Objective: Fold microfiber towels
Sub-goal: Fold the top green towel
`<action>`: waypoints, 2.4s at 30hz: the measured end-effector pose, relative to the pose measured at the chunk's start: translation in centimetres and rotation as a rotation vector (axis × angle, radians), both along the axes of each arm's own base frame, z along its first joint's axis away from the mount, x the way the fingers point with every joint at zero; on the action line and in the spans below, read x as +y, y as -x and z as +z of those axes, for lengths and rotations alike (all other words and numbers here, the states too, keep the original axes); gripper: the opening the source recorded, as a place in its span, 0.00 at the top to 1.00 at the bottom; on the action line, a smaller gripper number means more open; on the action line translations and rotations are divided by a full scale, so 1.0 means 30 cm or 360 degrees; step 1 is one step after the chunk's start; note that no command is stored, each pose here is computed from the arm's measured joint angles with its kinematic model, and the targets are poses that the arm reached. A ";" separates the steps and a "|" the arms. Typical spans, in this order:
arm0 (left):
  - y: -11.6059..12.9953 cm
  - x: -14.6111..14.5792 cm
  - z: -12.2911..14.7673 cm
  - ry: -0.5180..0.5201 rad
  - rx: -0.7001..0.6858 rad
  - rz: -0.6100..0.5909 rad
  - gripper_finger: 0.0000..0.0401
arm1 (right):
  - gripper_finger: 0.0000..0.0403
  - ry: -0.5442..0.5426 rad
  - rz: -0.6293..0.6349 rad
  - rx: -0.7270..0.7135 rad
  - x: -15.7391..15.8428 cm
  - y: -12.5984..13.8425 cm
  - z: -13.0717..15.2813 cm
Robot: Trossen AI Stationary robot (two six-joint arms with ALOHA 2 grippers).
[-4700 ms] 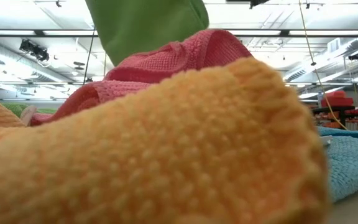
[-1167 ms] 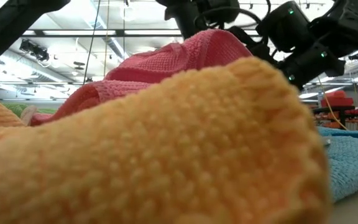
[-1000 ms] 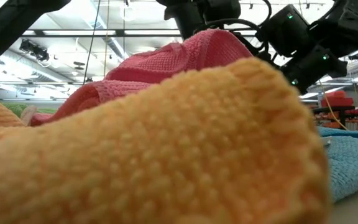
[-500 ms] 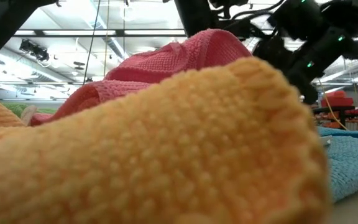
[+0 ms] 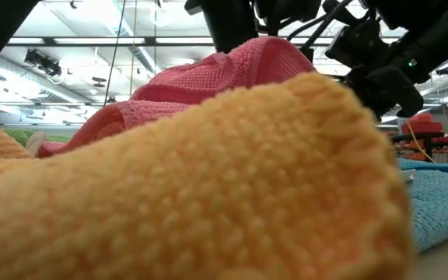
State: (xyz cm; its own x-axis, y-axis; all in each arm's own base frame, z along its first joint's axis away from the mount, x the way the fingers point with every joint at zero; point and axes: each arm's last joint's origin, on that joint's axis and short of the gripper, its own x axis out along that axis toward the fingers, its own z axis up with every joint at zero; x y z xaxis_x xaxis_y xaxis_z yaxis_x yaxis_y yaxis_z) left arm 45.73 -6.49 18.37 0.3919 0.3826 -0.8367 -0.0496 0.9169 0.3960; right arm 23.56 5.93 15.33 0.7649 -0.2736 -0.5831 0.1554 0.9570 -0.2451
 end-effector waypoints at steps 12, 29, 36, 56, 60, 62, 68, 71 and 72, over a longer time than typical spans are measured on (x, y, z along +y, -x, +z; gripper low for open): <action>0.006 -0.033 0.001 -0.0016 -0.0063 0.0095 0.94 | 0.58 0.0114 0.0099 -0.0037 0.003 -0.013 0.009; 0.006 -0.099 0.006 0.0075 -0.0187 0.0159 0.94 | 0.54 0.0237 0.0193 -0.0014 0.002 -0.009 0.003; 0.010 -0.104 0.029 0.0094 -0.0220 0.0164 0.94 | 0.54 0.0237 0.0195 -0.0013 0.002 -0.009 0.003; -0.004 -0.114 -0.054 0.0158 -0.0135 0.0165 0.84 | 0.54 0.0108 0.0166 -0.0125 0.004 -0.032 0.001; 0.000 -0.131 -0.054 0.0169 -0.0137 0.0168 0.77 | 0.54 0.0109 0.0170 -0.0150 0.011 -0.055 -0.029; 0.004 -0.144 -0.055 0.0167 -0.0133 0.0154 0.74 | 0.54 0.0118 0.0180 -0.0172 0.015 -0.067 -0.041; 0.014 -0.180 -0.040 0.0156 -0.0156 0.0113 0.63 | 0.54 0.0142 0.0189 -0.0165 0.014 -0.085 -0.075; 0.022 -0.189 -0.041 0.0147 -0.0130 0.0100 0.58 | 0.54 0.0136 0.0165 -0.0114 0.006 -0.090 -0.104; 0.024 -0.193 -0.042 0.0144 -0.0121 0.0090 0.56 | 0.54 0.0136 0.0156 -0.0096 0.004 -0.091 -0.114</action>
